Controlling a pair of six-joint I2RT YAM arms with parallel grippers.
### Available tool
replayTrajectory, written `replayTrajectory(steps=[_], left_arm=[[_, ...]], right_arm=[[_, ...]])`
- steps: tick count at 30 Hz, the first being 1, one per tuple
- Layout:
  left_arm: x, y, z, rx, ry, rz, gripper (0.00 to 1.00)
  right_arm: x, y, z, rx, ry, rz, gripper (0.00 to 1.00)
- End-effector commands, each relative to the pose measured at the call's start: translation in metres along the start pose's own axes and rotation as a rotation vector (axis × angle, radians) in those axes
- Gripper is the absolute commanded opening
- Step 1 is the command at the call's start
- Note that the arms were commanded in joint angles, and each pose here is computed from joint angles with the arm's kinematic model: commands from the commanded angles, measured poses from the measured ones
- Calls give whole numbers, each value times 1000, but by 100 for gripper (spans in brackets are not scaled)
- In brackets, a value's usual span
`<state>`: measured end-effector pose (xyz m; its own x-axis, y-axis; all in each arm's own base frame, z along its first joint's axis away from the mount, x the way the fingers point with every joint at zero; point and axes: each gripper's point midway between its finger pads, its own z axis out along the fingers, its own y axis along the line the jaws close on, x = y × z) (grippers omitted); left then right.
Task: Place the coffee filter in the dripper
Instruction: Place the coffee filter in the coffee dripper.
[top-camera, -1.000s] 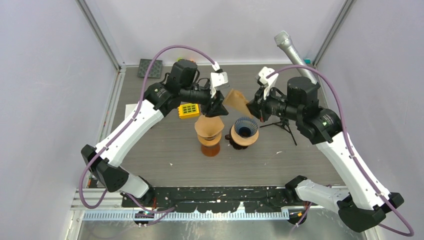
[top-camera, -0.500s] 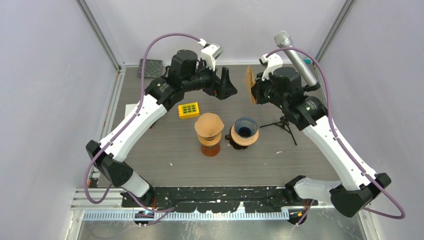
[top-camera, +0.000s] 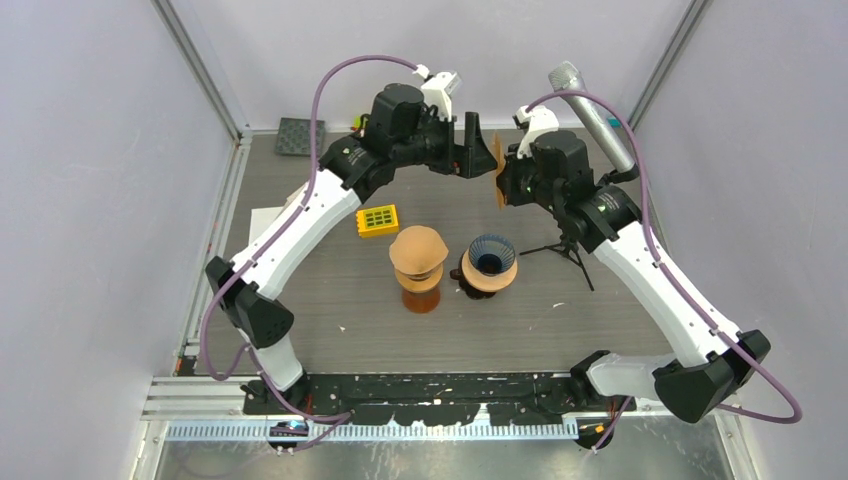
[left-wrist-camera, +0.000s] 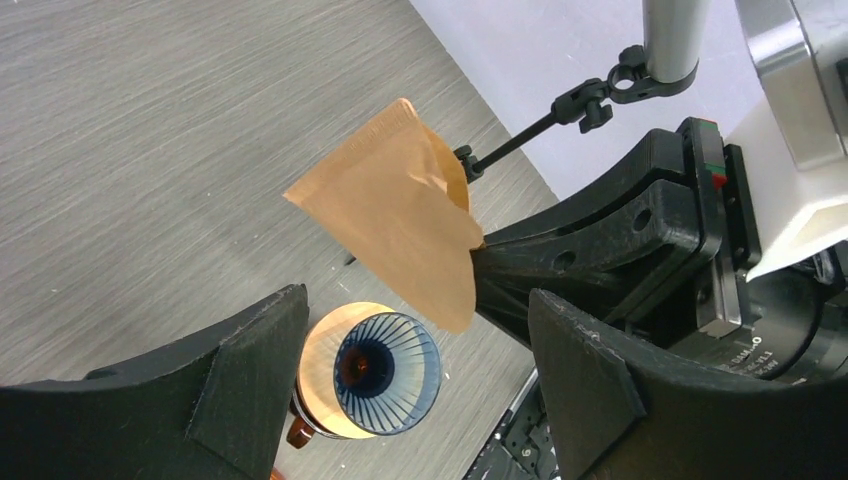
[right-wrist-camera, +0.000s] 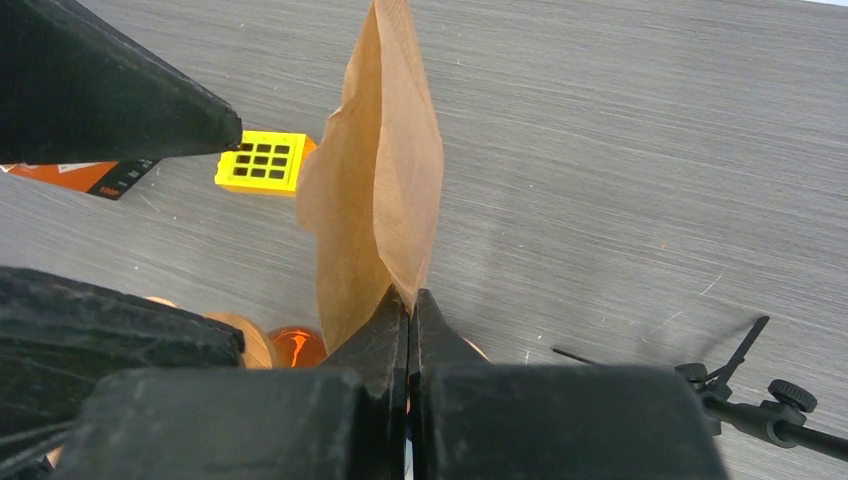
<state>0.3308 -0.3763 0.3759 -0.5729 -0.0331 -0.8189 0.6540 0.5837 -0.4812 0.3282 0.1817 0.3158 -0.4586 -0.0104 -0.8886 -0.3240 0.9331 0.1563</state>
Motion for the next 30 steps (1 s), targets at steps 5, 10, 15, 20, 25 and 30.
replayTrajectory(steps=[5,10,15,20,25,30], left_arm=[[-7,-1,5,-36,-20,-8,82],[-3,-1,14,-51,-12,10,82],[-1,6,20,-83,-8,20,82],[0,17,22,-137,-12,43,82],[0,24,22,-169,-15,61,80],[1,26,20,-182,-14,75,76]], right_arm=[[-29,7,-4,-22,-83,30,0],[-28,9,-2,-31,-74,34,0],[-28,9,-3,-32,-75,33,0],[-28,9,-4,-33,-76,33,0],[-26,9,-4,-34,-78,32,0],[-28,7,-7,-24,-87,29,0]])
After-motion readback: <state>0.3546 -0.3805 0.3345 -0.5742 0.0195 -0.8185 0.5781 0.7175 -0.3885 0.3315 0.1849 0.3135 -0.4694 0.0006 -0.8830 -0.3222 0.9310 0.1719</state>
